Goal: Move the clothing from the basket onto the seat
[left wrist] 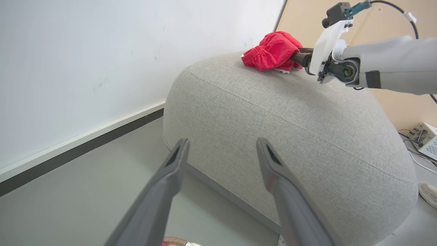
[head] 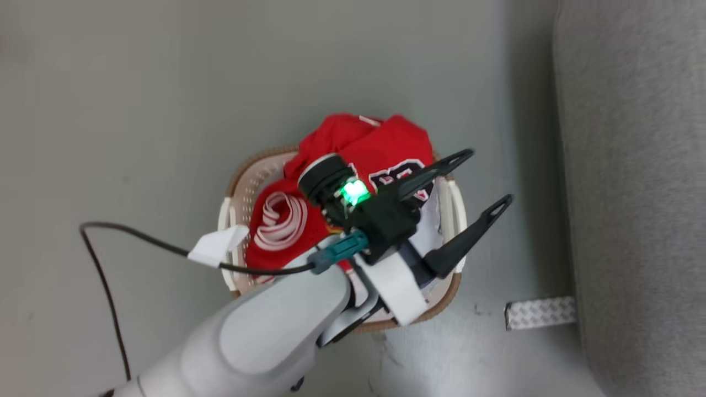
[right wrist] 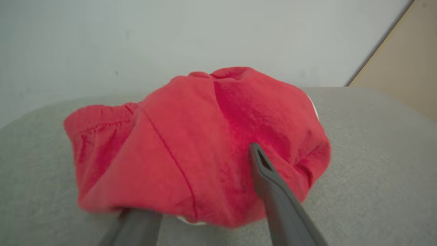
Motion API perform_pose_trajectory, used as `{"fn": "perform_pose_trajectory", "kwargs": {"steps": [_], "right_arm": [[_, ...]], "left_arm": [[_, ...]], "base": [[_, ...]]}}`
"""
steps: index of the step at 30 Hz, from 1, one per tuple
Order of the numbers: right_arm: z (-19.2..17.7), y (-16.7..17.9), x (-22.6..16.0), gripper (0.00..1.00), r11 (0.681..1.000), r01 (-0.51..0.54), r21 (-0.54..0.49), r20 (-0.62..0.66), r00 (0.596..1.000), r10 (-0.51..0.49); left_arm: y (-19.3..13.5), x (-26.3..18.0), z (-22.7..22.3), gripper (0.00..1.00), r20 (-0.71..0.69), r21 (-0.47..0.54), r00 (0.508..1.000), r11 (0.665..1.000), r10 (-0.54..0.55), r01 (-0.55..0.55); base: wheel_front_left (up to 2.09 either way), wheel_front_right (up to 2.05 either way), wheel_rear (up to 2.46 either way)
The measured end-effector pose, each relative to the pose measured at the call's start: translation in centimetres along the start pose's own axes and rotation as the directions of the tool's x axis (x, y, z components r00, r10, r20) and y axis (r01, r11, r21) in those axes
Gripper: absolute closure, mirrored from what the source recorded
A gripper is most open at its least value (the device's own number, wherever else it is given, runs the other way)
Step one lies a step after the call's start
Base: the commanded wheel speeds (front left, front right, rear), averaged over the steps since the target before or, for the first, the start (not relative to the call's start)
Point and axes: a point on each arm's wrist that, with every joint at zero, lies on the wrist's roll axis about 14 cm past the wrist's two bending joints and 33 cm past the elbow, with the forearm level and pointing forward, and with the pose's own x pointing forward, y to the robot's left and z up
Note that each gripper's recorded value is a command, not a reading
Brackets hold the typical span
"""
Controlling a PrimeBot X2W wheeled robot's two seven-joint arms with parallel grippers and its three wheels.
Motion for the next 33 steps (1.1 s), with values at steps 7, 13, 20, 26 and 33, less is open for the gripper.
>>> {"fn": "perform_pose_trajectory", "kwargs": {"steps": [7, 13, 20, 26, 33], "right_arm": [[1.9, -0.3, -5.5, 0.0, 0.998, -0.069, 0.005, 0.061, 0.996, 0.068], [4.4, -0.5, -12.1, 0.0, 0.989, -0.147, -0.024, 0.164, 0.975, 0.149], [6.7, 1.7, -19.1, 0.0, 0.975, -0.222, 0.011, 0.28, 0.937, 0.21], [6.8, 7.1, -24.3, 0.0, 0.928, -0.369, 0.05, 0.313, 0.888, 0.336], [6.9, 10.8, -28.2, 0.0, 0.877, -0.478, 0.043, 0.334, 0.834, 0.438]], "left_arm": [[-0.4, -2.6, 2.3, 0.0, 0.0, 0.025, 0.996, 0.996, 0.084, -0.084], [-1.1, -6.0, 4.7, 0.0, 0.01, 0.028, 0.977, 0.976, 0.214, -0.214], [-0.9, -11.9, 7.3, 0.0, 0.052, 0.046, 0.913, 0.913, 0.404, -0.406], [-0.5, -18.4, 8.6, 0.0, 0.1, 0.037, 0.803, 0.804, 0.588, -0.593], [-0.9, -24.5, 8.8, 0.0, 0.144, 0.032, 0.686, 0.689, 0.714, -0.724]], "base": [[0.0, 0.0, 0.0], [0.0, 0.0, 0.0], [0.0, 0.0, 0.0], [0.0, 0.0, 0.0], [0.0, 0.0, 0.0]]}}
